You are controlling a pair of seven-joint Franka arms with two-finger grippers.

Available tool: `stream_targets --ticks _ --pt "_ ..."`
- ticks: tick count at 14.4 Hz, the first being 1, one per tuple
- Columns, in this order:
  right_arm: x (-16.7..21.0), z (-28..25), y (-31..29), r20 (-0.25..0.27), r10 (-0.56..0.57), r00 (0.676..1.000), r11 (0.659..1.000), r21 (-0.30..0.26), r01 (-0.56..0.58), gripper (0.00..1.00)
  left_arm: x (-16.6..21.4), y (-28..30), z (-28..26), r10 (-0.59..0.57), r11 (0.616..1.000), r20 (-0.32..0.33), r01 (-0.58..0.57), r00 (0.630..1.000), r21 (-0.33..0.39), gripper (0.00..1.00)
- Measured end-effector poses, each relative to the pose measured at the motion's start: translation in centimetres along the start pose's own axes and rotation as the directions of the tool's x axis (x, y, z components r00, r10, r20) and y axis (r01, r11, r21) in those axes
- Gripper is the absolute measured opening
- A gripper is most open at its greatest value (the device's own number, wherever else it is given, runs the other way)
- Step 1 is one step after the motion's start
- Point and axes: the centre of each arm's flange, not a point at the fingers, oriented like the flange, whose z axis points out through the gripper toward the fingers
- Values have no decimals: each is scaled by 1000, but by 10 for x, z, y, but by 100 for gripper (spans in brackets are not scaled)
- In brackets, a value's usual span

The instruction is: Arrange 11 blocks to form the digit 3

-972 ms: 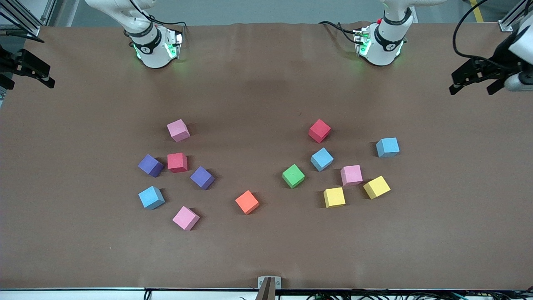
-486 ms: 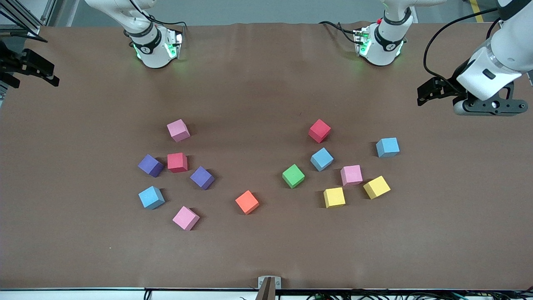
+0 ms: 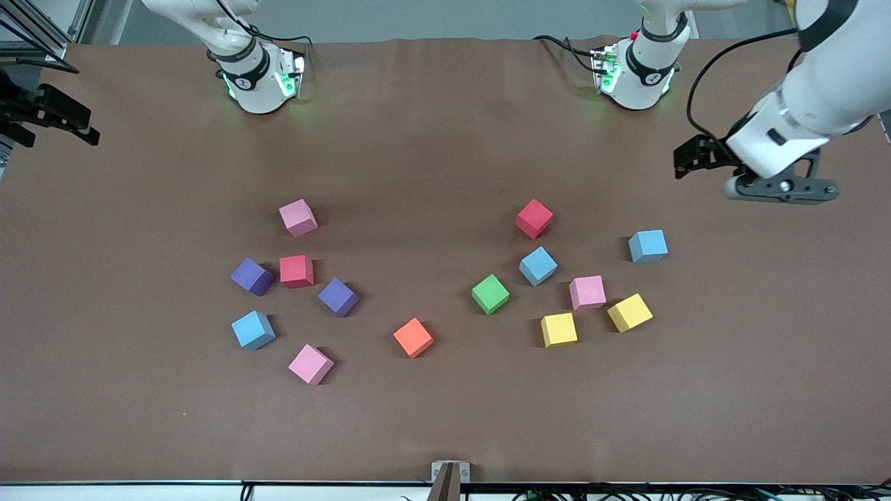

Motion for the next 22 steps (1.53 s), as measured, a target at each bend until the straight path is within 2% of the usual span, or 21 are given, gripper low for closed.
stream_targets --ticks 2,7,12,13,16,18,22 --pt "1 -1 0 -10 -1 1000 1000 0 1 100 4 22 23 30 1000 27 -30 999 -7 100" --pt "3 0 -1 -14 -2 1000 1000 -1 2 100 6 66 91 12 1000 16 -11 1000 -18 100" --pt "39 38 3 16 4 1000 1000 -3 -3 100 5 81 144 14 1000 19 -13 1000 -18 100" --pt "49 49 4 21 5 1000 1000 -4 -5 100 9 78 149 9 1000 24 -8 1000 -20 100" --pt "69 63 7 -16 7 1000 1000 -24 -7 100 21 60 149 -26 999 22 26 999 -34 100" --pt "77 74 9 -5 6 1000 999 -43 -7 100 28 52 140 -35 999 3 35 999 -39 100" --pt "99 105 12 11 8 1000 999 -50 -8 100 19 90 137 44 999 -9 -44 999 -15 100"
